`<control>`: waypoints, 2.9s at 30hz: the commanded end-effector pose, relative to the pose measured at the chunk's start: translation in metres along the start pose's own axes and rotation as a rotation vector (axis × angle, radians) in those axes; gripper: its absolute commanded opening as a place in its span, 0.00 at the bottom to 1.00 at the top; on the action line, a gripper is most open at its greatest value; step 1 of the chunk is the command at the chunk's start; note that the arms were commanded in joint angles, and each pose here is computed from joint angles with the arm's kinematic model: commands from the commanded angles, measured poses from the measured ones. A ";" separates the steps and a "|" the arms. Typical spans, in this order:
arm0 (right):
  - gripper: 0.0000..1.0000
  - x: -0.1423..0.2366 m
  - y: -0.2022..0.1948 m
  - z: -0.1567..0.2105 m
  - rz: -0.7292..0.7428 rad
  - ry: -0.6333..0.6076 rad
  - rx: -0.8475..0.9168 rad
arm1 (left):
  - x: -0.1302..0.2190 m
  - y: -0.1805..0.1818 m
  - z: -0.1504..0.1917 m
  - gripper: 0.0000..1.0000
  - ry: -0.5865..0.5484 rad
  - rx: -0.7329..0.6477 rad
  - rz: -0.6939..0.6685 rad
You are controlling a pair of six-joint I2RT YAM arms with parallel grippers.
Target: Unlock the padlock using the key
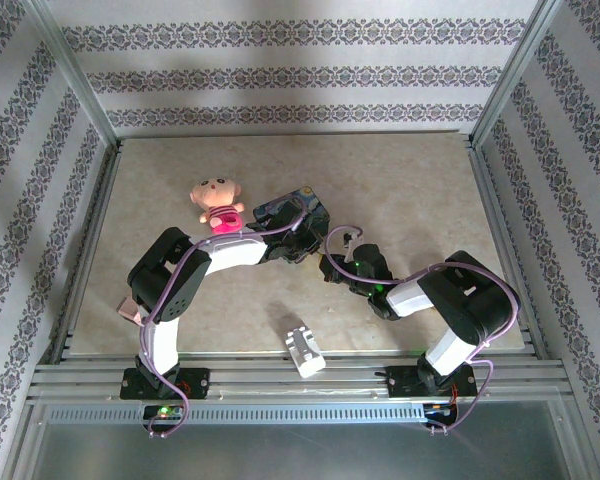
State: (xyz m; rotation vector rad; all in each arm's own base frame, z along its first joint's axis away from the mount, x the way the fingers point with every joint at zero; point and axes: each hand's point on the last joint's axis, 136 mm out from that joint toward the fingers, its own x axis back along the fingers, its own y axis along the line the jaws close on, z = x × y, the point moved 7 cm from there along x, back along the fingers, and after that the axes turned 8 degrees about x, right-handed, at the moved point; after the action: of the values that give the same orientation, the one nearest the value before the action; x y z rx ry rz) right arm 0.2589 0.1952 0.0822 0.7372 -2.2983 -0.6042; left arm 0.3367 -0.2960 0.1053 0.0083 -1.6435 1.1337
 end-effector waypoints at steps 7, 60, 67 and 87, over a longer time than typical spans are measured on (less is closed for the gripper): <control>0.00 -0.001 0.012 -0.019 -0.117 -0.089 0.024 | -0.005 0.004 0.024 0.00 0.162 0.034 0.010; 0.00 -0.007 0.005 -0.051 -0.199 -0.044 0.007 | -0.005 0.002 0.032 0.00 0.205 0.023 0.019; 0.00 -0.008 0.000 -0.053 -0.188 -0.043 0.005 | -0.004 0.001 0.035 0.00 0.214 0.014 0.022; 0.07 -0.009 -0.005 -0.069 -0.172 -0.014 0.021 | -0.006 0.004 0.037 0.00 0.223 0.022 0.006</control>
State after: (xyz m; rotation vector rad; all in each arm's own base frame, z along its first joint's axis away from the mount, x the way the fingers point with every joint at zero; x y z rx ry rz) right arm 0.2877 0.1820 0.0860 0.8985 -2.0870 -0.6769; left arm 0.3407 -0.2994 0.1087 -0.0289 -1.6404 1.1683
